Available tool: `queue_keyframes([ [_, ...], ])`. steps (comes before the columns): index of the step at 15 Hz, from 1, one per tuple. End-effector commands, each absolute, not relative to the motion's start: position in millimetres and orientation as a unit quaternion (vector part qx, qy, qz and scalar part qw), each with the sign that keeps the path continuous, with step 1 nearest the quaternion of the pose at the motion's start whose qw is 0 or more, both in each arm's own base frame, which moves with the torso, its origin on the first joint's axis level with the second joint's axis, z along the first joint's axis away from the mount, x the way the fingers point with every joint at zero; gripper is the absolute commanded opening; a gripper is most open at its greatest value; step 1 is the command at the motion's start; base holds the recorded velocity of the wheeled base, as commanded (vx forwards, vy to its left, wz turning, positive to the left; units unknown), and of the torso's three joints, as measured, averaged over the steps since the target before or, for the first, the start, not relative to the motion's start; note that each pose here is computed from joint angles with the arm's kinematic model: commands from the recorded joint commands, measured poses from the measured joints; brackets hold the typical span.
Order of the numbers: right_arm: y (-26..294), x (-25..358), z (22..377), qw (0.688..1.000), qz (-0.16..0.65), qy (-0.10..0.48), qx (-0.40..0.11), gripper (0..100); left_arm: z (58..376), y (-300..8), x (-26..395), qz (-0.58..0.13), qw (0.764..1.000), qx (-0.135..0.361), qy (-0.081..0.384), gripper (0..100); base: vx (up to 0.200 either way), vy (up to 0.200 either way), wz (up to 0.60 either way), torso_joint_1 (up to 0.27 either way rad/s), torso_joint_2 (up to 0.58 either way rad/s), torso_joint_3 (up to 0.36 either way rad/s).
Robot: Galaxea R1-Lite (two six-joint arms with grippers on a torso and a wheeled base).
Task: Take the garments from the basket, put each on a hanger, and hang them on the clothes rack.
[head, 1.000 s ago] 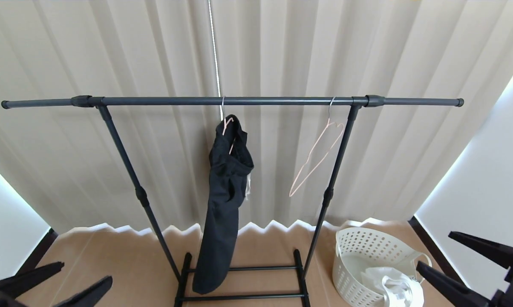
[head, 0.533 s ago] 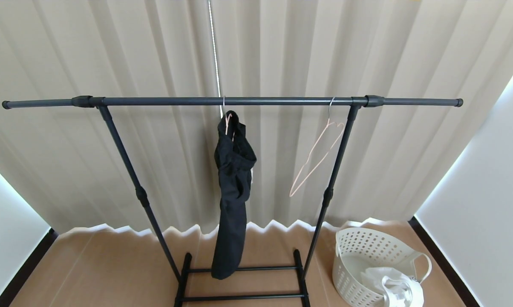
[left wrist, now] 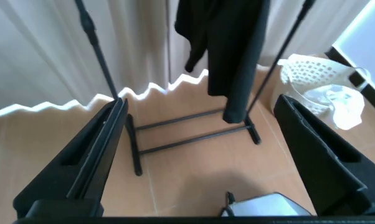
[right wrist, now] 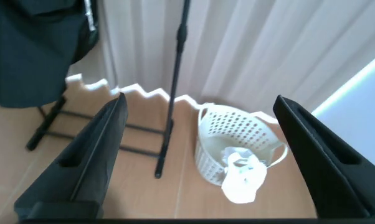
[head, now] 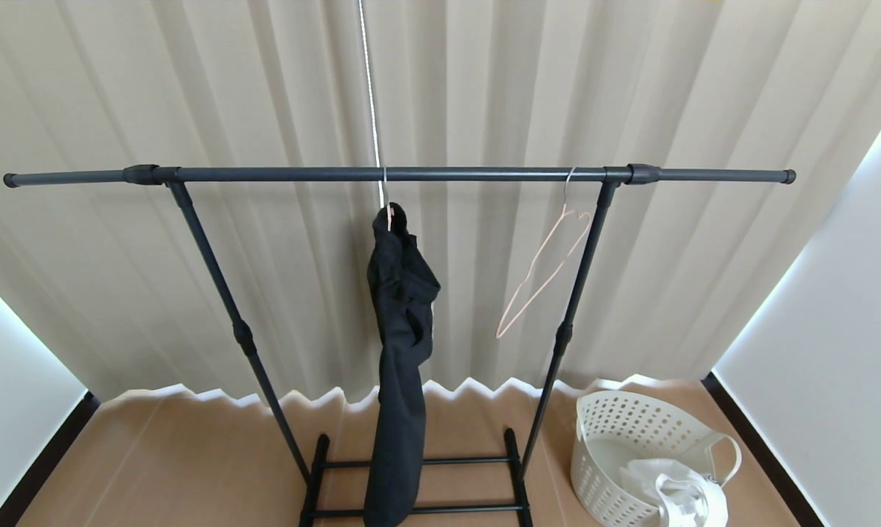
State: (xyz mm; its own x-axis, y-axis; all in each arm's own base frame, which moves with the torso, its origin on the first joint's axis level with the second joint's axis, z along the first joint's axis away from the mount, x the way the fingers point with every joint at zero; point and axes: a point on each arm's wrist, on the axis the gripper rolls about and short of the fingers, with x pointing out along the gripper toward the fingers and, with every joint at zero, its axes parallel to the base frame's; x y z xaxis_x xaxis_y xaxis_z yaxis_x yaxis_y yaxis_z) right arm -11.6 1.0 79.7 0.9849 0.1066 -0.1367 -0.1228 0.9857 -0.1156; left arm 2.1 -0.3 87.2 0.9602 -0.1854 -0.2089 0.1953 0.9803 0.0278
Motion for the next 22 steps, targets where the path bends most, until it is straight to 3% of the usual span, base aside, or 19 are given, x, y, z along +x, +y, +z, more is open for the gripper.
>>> queue_keyframes([
  [1, 1, -19, 77, 0.997, 0.044, 0.023, -0.061, 100, 86, 1, -8, -0.049, 0.998, 0.022, 0.045, 100, 0.000, 0.000, 0.00, 0.000, 0.00, 0.000],
  [3, 1, -20, 77, 0.997, 0.045, 0.012, -0.060, 100, 85, 2, -16, -0.049, 0.999, 0.018, 0.003, 100, 0.000, 0.000, 0.00, 0.000, 0.00, 0.000],
  [6, 2, -22, 76, 0.997, 0.049, -0.003, -0.058, 100, 85, 2, -15, -0.045, 0.999, 0.015, 0.007, 100, 0.000, 0.000, 0.00, 0.000, 0.00, 0.000],
  [7, 2, -23, 76, 0.997, 0.049, -0.004, -0.057, 100, 85, 0, -16, -0.009, 1.000, 0.022, 0.003, 100, 0.000, 0.000, 0.00, 0.000, 0.00, 0.000],
  [8, 2, -23, 77, 0.997, 0.048, -0.010, -0.057, 100, 84, -1, -19, 0.019, 0.999, 0.025, -0.011, 100, 0.000, 0.000, 0.00, 0.000, 0.00, 0.000],
  [10, 2, -23, 78, 0.998, 0.049, -0.012, -0.040, 100, 83, 0, -23, 0.003, 0.999, 0.013, -0.036, 100, 0.000, 0.000, 0.00, 0.000, 0.00, 0.000],
  [22, 3, -23, 78, 0.996, 0.073, -0.014, -0.048, 100, 83, 0, -23, -0.002, 0.999, 0.001, -0.036, 100, 0.000, 0.000, 0.00, 0.000, 0.00, 0.000],
])
